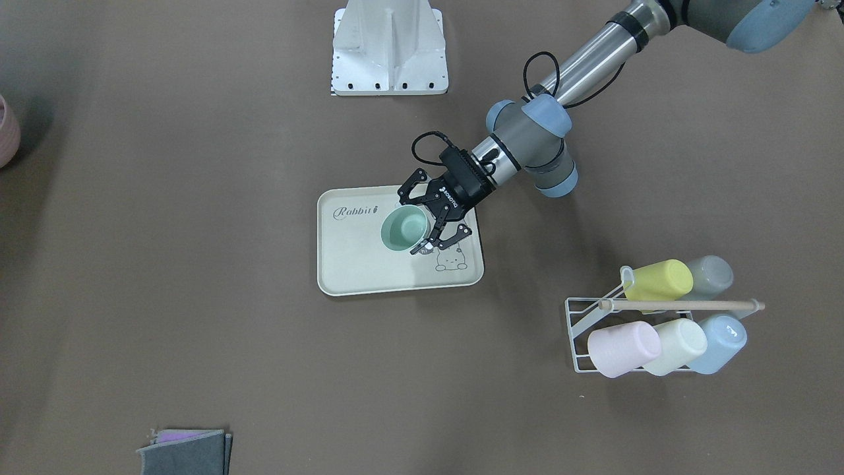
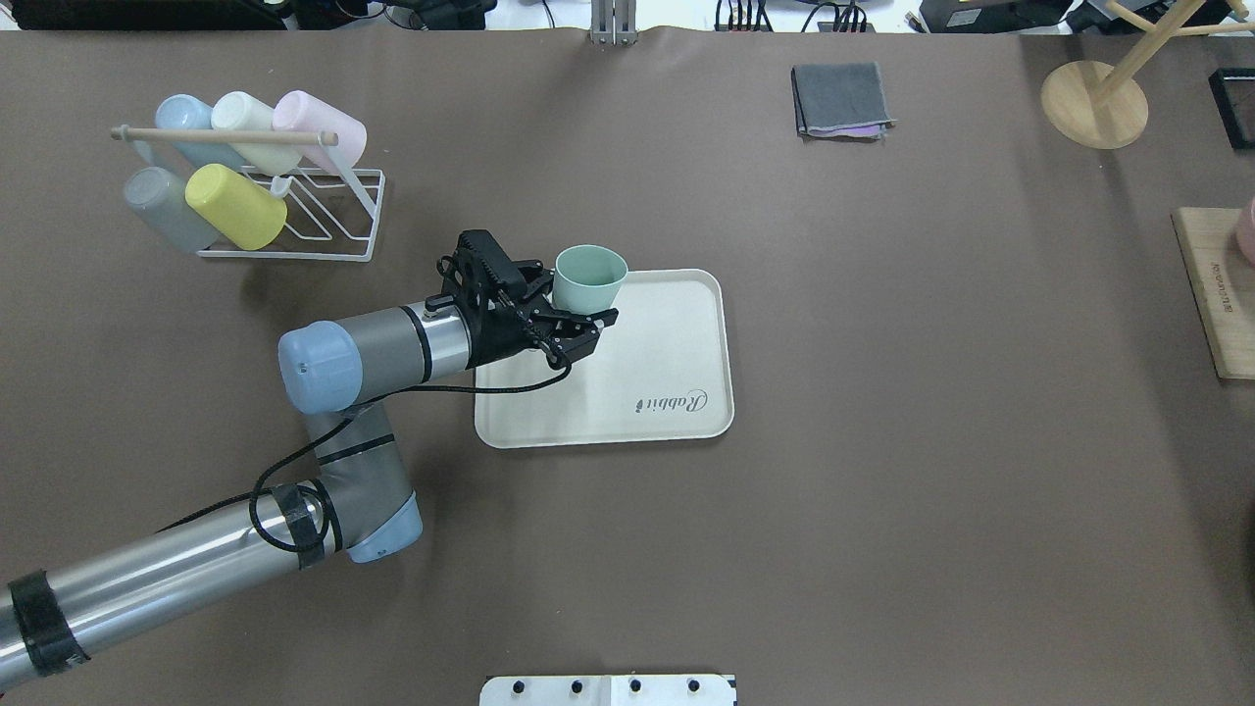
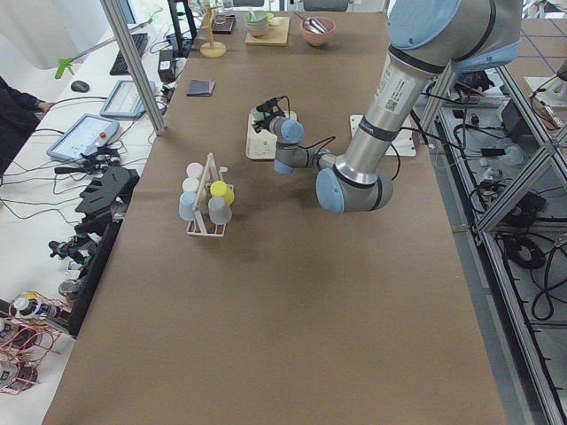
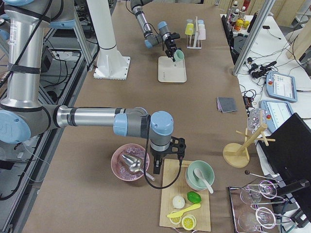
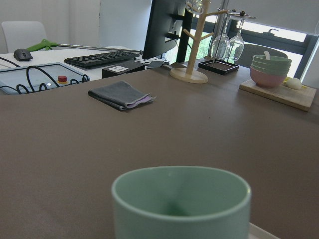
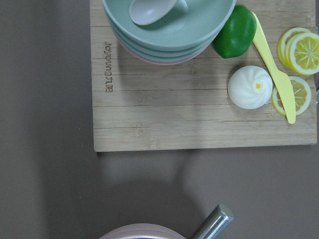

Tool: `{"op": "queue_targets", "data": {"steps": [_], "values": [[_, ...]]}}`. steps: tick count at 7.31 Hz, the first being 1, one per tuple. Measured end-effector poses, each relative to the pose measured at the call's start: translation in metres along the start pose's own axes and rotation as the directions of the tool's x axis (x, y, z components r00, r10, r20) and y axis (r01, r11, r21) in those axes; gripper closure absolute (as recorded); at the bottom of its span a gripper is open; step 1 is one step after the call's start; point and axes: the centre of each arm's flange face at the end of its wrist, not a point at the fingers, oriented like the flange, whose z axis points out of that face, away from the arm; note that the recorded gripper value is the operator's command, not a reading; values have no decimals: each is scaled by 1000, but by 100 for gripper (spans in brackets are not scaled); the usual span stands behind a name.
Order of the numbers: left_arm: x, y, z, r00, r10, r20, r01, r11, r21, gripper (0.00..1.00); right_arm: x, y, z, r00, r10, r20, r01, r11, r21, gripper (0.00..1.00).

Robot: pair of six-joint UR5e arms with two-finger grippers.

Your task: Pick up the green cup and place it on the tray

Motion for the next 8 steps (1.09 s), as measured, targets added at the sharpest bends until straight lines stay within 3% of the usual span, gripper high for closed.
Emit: {"op": "queue_targets", "data": {"steps": [5, 8], "values": [[13, 2, 22, 999, 17, 32, -15, 997, -80, 100, 2, 0, 2, 1000, 2, -2, -2, 1000, -3, 0], [33, 11, 28, 1000, 12, 11, -11, 995, -95, 83, 1, 0, 1, 1000, 2, -2, -2, 1000, -2, 0]]}}
